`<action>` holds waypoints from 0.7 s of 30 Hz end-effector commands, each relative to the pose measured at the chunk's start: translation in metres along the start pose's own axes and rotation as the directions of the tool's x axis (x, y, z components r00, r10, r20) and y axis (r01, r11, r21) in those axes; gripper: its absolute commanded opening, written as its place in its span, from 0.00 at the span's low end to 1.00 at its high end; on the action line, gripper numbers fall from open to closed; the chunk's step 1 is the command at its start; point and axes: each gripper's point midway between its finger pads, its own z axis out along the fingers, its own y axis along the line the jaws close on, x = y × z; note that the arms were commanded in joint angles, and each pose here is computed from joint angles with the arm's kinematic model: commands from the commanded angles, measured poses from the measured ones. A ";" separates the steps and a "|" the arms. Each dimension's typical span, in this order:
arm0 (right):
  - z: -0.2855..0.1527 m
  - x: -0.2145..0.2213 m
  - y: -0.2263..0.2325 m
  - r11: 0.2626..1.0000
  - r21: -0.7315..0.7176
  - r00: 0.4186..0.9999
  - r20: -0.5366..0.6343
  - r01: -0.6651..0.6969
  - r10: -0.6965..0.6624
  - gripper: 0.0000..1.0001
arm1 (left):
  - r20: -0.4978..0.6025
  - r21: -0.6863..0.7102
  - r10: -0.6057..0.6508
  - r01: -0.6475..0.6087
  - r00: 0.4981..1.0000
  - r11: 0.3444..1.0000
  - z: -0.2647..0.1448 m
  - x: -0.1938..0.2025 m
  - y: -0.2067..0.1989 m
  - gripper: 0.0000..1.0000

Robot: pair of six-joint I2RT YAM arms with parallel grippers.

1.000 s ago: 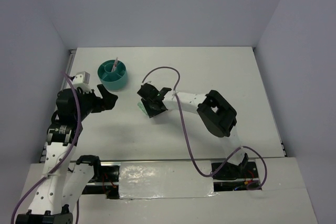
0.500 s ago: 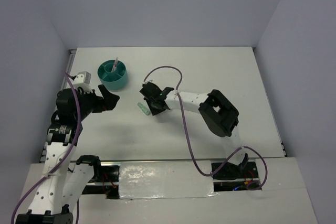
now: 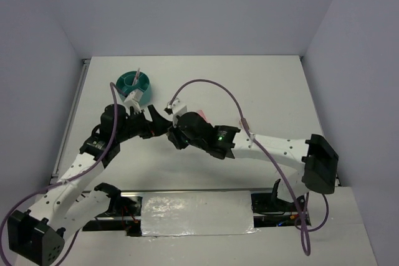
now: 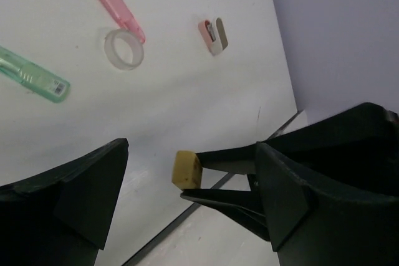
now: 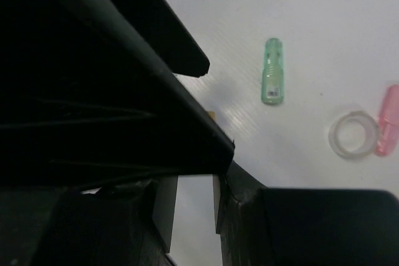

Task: Sort the stationery into containers
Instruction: Pick up the stationery from the center of the board.

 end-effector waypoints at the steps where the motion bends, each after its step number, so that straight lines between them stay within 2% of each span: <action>1: -0.018 -0.043 -0.016 0.995 0.080 0.984 0.172 -0.056 0.041 0.05 | 0.107 0.056 -0.015 0.009 0.994 0.998 0.004 -0.029 -0.032 0.94; 4: -0.032 -0.050 -0.018 0.995 0.057 0.971 0.230 -0.076 0.061 0.06 | 0.122 0.073 -0.034 0.025 0.992 0.997 0.002 -0.028 -0.033 0.92; 12: -0.047 -0.062 -0.002 0.998 -0.031 0.959 0.280 -0.047 0.054 0.06 | 0.095 0.159 -0.052 0.037 0.994 0.987 0.006 -0.021 -0.044 0.81; 15: -0.048 -0.064 -0.004 0.999 -0.025 0.955 0.291 -0.044 0.049 0.06 | 0.086 0.163 -0.047 0.033 0.995 0.986 0.007 -0.020 -0.045 0.69; 18: -0.047 -0.065 -0.004 0.999 -0.017 0.955 0.294 -0.041 0.044 0.06 | 0.075 0.175 -0.043 0.029 0.996 0.984 0.008 -0.019 -0.047 0.61; 21: -0.046 -0.068 -0.004 0.999 -0.014 0.955 0.295 -0.035 0.038 0.06 | 0.065 0.187 -0.038 0.025 0.997 0.982 0.009 -0.017 -0.049 0.46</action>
